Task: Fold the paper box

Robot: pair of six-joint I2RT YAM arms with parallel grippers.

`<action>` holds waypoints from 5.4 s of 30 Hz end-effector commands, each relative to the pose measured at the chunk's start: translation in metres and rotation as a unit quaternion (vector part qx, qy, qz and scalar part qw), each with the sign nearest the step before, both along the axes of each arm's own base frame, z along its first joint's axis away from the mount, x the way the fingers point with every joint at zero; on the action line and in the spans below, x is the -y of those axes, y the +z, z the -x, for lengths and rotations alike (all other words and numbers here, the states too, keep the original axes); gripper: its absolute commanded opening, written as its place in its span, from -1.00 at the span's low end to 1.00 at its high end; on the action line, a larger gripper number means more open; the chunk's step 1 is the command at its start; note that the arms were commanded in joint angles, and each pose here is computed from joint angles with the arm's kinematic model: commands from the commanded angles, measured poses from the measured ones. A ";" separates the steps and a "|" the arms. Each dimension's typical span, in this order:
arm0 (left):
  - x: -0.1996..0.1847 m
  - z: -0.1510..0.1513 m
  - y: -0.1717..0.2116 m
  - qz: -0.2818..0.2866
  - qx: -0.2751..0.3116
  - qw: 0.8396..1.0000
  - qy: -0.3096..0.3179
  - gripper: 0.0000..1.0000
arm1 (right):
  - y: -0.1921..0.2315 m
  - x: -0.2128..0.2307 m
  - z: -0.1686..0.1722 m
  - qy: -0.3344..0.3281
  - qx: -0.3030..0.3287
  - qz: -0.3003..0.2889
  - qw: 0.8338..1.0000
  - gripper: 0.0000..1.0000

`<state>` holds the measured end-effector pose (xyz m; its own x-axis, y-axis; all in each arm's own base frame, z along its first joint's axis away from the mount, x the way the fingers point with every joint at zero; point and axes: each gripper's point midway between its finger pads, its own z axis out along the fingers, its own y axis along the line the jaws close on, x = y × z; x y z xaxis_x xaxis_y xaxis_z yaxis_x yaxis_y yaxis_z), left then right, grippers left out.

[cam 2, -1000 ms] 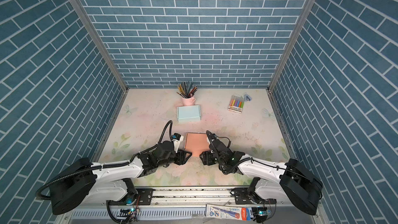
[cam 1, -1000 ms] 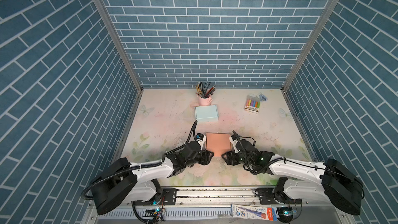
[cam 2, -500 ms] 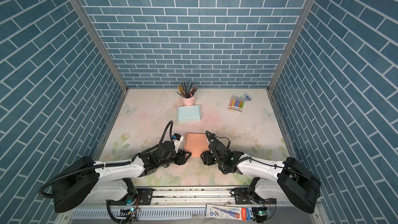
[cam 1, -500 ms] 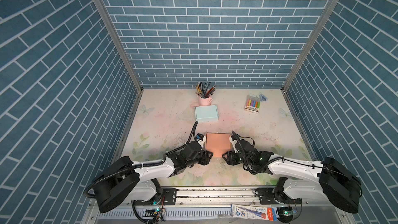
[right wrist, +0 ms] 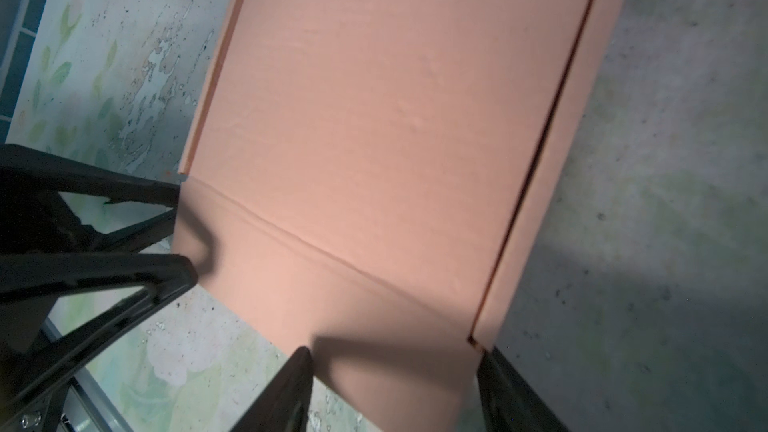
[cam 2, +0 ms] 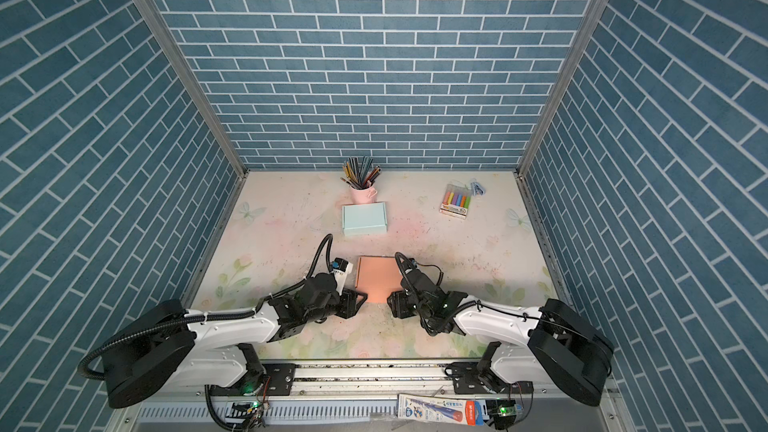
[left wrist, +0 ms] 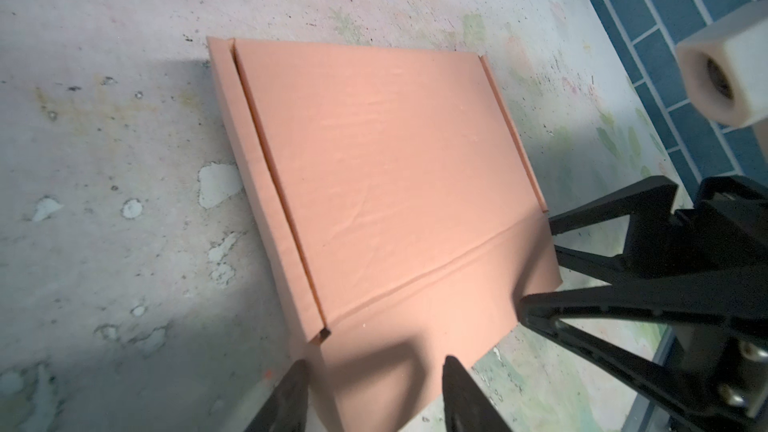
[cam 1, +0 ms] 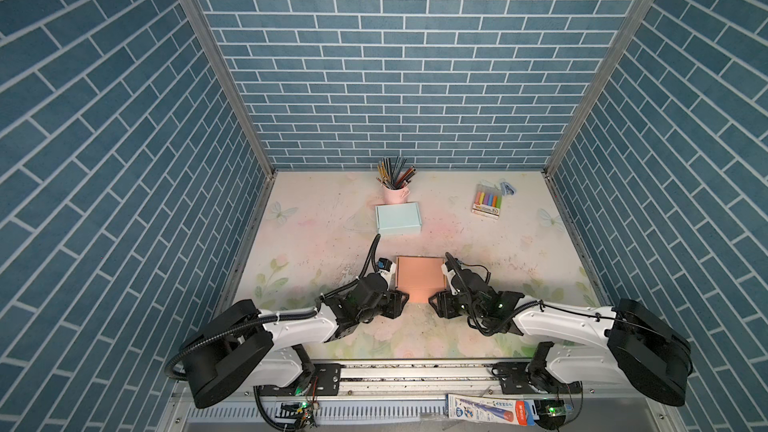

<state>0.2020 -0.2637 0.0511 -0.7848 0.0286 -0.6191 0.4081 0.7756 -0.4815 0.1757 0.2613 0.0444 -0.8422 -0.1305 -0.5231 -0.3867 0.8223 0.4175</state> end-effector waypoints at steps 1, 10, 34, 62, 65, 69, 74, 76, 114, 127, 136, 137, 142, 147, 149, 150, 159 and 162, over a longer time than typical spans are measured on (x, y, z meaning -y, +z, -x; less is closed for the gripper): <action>-0.005 -0.004 -0.005 -0.002 0.003 1.000 0.014 0.02 | 0.006 -0.003 -0.006 -0.012 0.011 -0.005 1.000 0.26; -0.001 -0.002 0.000 0.010 -0.001 1.000 0.006 -0.07 | 0.010 -0.006 -0.006 -0.006 0.011 -0.010 1.000 0.25; -0.005 0.001 0.003 0.020 -0.003 1.000 0.013 -0.05 | 0.014 -0.014 -0.006 0.001 0.008 -0.021 1.000 0.25; -0.006 -0.008 -0.003 0.004 0.005 1.000 0.028 -0.22 | 0.004 -0.008 -0.009 -0.010 0.013 -0.001 1.000 0.25; -0.008 -0.009 -0.008 -0.002 0.005 0.999 0.032 -0.23 | 0.002 -0.008 -0.011 -0.013 0.014 0.003 1.000 0.25; -0.009 -0.011 -0.010 -0.005 0.006 0.999 0.036 -0.24 | 0.000 -0.007 -0.012 -0.016 0.013 0.009 1.000 0.24; -0.009 -0.015 -0.010 -0.007 0.010 0.999 0.040 -0.26 | 0.001 -0.006 -0.016 -0.023 0.020 0.016 0.999 0.24; -0.009 -0.016 -0.010 -0.008 0.010 0.999 0.040 -0.26 | 0.001 -0.004 -0.017 -0.025 0.022 0.019 0.999 0.23; -0.027 -0.010 0.026 -0.038 0.041 0.998 0.038 -0.21 | 0.079 0.013 -0.053 0.001 0.107 0.024 0.994 0.53; 0.030 0.004 0.028 -0.026 0.041 0.998 -0.029 -0.22 | 0.080 -0.024 -0.122 0.060 0.097 0.017 0.993 0.53; 0.039 0.001 0.017 -0.037 0.039 0.998 -0.032 -0.24 | 0.048 -0.036 -0.136 0.085 0.050 0.013 0.995 0.52; 0.040 0.000 0.016 -0.038 0.038 0.998 -0.033 -0.24 | 0.046 -0.037 -0.136 0.088 0.047 0.012 0.995 0.51; 0.041 0.000 0.010 -0.044 0.035 0.998 -0.035 -0.24 | 0.038 -0.044 -0.133 0.102 0.037 -0.008 0.994 0.52; 0.042 -0.001 0.007 -0.047 0.034 0.998 -0.034 -0.24 | 0.028 -0.051 -0.124 0.123 0.012 -0.027 0.992 0.50; 0.043 -0.002 0.006 -0.048 0.034 0.998 -0.034 -0.24 | 0.022 -0.051 -0.120 0.126 0.001 -0.029 0.992 0.48; 0.043 -0.003 0.006 -0.049 0.034 0.998 -0.033 -0.25 | 0.019 -0.050 -0.119 0.126 -0.002 -0.028 0.992 0.47; 0.046 -0.010 -0.001 -0.052 0.038 0.998 -0.027 -0.26 | 0.005 -0.052 -0.101 0.141 -0.036 -0.052 0.988 0.42; 0.045 -0.014 -0.002 -0.051 0.042 0.998 -0.020 -0.29 | 0.003 -0.053 -0.095 0.145 -0.047 -0.063 0.986 0.40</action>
